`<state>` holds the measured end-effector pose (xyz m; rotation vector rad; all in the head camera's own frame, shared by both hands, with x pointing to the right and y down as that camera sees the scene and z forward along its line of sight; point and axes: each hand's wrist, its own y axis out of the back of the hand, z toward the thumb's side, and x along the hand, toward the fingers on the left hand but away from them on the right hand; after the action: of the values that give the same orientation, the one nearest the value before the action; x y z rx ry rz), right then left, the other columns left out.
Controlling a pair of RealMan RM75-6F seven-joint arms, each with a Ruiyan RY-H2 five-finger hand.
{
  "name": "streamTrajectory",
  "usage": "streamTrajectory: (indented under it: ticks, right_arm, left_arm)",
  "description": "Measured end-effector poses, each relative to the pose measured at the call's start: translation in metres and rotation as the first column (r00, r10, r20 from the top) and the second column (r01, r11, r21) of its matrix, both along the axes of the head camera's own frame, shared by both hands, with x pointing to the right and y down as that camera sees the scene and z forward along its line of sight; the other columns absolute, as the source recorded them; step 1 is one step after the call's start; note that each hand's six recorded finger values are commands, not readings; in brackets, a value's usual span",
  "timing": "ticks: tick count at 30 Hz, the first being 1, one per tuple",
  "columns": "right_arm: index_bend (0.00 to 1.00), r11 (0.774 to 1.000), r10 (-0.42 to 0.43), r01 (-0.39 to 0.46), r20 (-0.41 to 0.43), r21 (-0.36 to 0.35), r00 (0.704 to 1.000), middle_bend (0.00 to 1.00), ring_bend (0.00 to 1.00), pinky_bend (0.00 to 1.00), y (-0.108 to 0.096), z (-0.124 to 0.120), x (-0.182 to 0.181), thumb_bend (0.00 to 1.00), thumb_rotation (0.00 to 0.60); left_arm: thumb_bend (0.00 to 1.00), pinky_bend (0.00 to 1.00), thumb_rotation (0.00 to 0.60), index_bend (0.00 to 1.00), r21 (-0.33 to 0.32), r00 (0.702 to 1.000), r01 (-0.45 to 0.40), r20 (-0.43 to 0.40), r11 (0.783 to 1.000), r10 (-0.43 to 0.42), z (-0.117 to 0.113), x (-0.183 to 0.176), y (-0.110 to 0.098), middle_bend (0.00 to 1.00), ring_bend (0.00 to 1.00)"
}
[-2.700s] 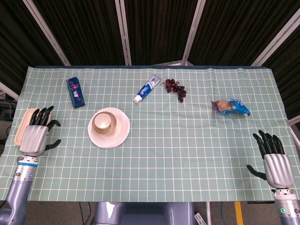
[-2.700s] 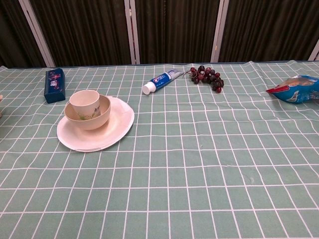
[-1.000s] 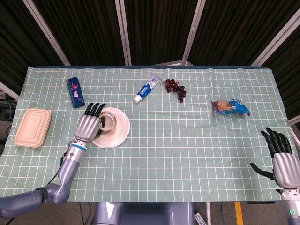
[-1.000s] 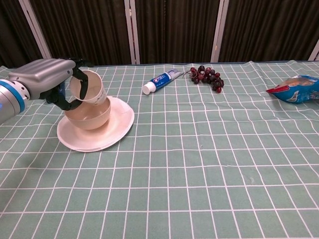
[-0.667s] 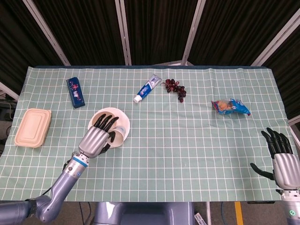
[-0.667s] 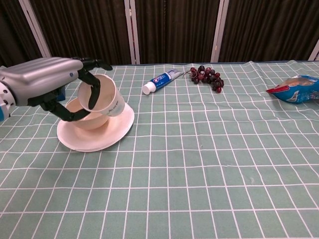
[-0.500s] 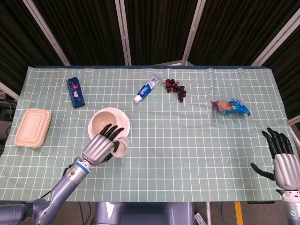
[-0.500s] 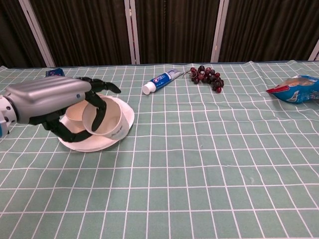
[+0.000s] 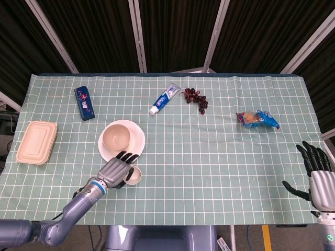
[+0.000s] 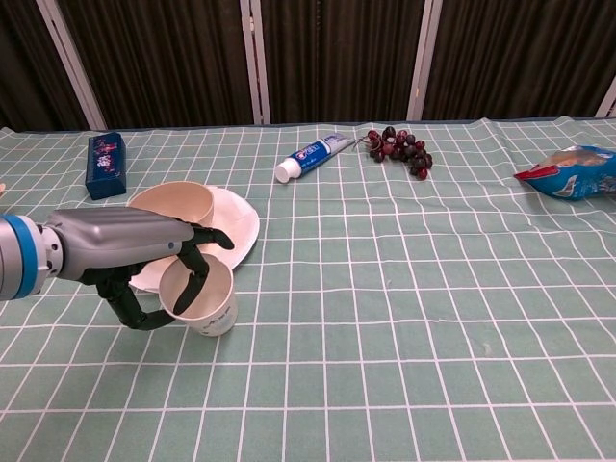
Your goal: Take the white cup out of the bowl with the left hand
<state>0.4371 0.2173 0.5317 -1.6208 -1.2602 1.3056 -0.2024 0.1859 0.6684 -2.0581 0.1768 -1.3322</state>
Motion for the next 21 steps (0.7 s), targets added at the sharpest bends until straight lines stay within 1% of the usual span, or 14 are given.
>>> streamTrajectory:
  ticks: [2,4,8,11,14,17,20,21]
  right_arm:
    - [0.07,1.000,0.000,0.000,0.001,0.002,1.000,0.00,0.00,0.00,0.000,0.000,0.000,0.07,0.600]
    - [0.07,1.000,0.001,-0.001,0.000,0.002,1.000,0.00,0.00,0.00,0.000,0.000,0.000,0.07,0.600]
    - [0.07,1.000,0.001,-0.001,-0.001,0.002,1.000,0.00,0.00,0.00,0.000,0.000,0.000,0.07,0.600]
    - [0.07,1.000,-0.001,0.001,-0.004,0.003,1.000,0.00,0.00,0.00,0.000,0.000,0.000,0.07,0.600]
    - [0.07,1.000,0.000,0.000,-0.008,0.004,1.000,0.00,0.00,0.00,0.000,0.000,0.000,0.07,0.600]
    - [0.07,1.000,0.001,-0.001,-0.016,0.006,1.000,0.00,0.00,0.00,0.000,0.000,0.002,0.07,0.600]
    - [0.07,1.000,0.008,-0.008,-0.020,0.005,1.000,0.00,0.00,0.00,0.000,0.001,0.003,0.07,0.600]
    - [0.07,1.000,0.008,-0.008,-0.023,0.004,1.000,0.00,0.00,0.00,0.000,0.001,0.003,0.07,0.600]
  left_arm:
    - [0.56,0.00,0.600,0.46,-0.001,1.000,-0.017,0.011,1.000,0.017,0.000,0.004,0.001,0.00,0.00]
    - [0.55,0.00,0.600,0.39,0.008,1.000,-0.018,0.015,1.000,0.018,-0.001,0.005,0.000,0.00,0.00]
    - [0.47,0.00,0.600,0.20,0.031,1.000,-0.002,0.012,1.000,0.002,-0.004,0.004,-0.001,0.00,0.00]
    - [0.46,0.00,0.600,0.12,0.051,1.000,0.017,-0.001,0.999,-0.017,-0.008,0.002,-0.004,0.00,0.00]
    - [0.44,0.00,0.600,0.08,0.088,0.999,0.035,-0.019,0.995,-0.033,-0.016,-0.002,-0.008,0.00,0.00]
    - [0.43,0.00,0.600,0.07,0.134,0.998,0.060,-0.044,0.989,-0.055,-0.027,-0.009,-0.011,0.00,0.00]
    - [0.42,0.00,0.600,0.07,0.192,0.994,0.096,-0.069,0.977,-0.085,-0.040,-0.021,-0.014,0.00,0.00]
    - [0.41,0.00,0.600,0.07,0.220,0.992,0.115,-0.078,0.969,-0.101,-0.046,-0.028,-0.015,0.00,0.00]
